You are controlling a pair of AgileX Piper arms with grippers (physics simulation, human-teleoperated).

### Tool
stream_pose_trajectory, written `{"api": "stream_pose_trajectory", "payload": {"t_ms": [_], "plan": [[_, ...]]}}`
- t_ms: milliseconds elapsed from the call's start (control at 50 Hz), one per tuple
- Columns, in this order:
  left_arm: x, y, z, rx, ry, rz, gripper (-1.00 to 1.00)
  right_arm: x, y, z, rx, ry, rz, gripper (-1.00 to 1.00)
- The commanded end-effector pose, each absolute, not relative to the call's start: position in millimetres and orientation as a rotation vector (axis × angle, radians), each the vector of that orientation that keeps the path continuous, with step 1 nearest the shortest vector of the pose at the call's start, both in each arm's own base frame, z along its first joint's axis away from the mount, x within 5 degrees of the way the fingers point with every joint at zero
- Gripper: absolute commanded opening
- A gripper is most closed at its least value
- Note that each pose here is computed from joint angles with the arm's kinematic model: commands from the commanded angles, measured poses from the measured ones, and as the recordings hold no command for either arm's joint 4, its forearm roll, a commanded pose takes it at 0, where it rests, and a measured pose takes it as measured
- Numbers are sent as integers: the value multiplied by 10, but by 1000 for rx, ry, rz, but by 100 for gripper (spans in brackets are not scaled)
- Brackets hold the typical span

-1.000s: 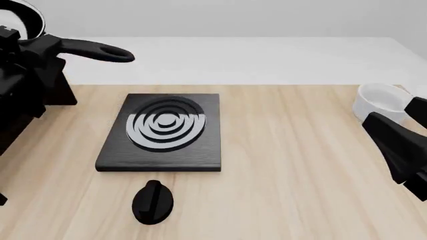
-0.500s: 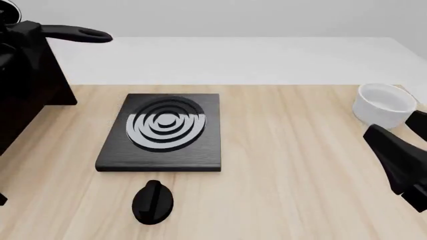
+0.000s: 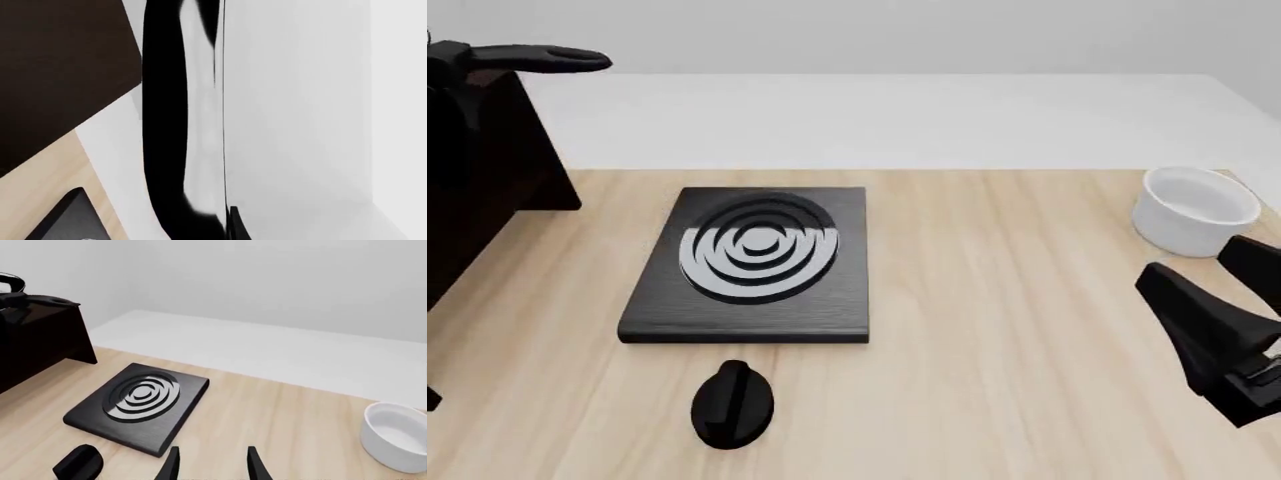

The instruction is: Put the frying pan on the cabinet shelf.

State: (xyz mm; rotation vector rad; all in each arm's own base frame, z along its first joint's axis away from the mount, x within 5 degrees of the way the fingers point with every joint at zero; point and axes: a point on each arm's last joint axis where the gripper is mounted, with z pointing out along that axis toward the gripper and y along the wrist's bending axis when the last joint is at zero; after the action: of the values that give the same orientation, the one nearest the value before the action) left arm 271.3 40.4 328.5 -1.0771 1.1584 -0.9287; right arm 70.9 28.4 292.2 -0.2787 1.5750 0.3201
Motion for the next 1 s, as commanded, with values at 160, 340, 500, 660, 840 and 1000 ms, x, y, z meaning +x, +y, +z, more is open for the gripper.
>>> {"api": "stream_pose_trajectory", "payload": {"t_ms": [160, 340, 500, 660, 840, 1000], "plan": [[2694, 556, 3101, -1068, 1098, -918, -100, 741, 301, 2923, -295, 1591, 314, 100], [2686, 607, 2990, -1087, 1074, -921, -100, 752, 302, 2918, -295, 1598, 308, 100], [2629, 627, 2911, -1096, 1049, -931, -100, 768, 303, 2910, -290, 1610, 304, 100], [2630, 684, 2824, -1116, 1033, -923, -100, 770, 305, 2907, -281, 1613, 313, 100], [2634, 714, 2772, -1127, 1017, -928, -100, 785, 313, 2901, -283, 1621, 315, 100], [2627, 728, 2751, -1128, 1016, -921, -100, 794, 317, 2898, -285, 1626, 315, 100]]}}
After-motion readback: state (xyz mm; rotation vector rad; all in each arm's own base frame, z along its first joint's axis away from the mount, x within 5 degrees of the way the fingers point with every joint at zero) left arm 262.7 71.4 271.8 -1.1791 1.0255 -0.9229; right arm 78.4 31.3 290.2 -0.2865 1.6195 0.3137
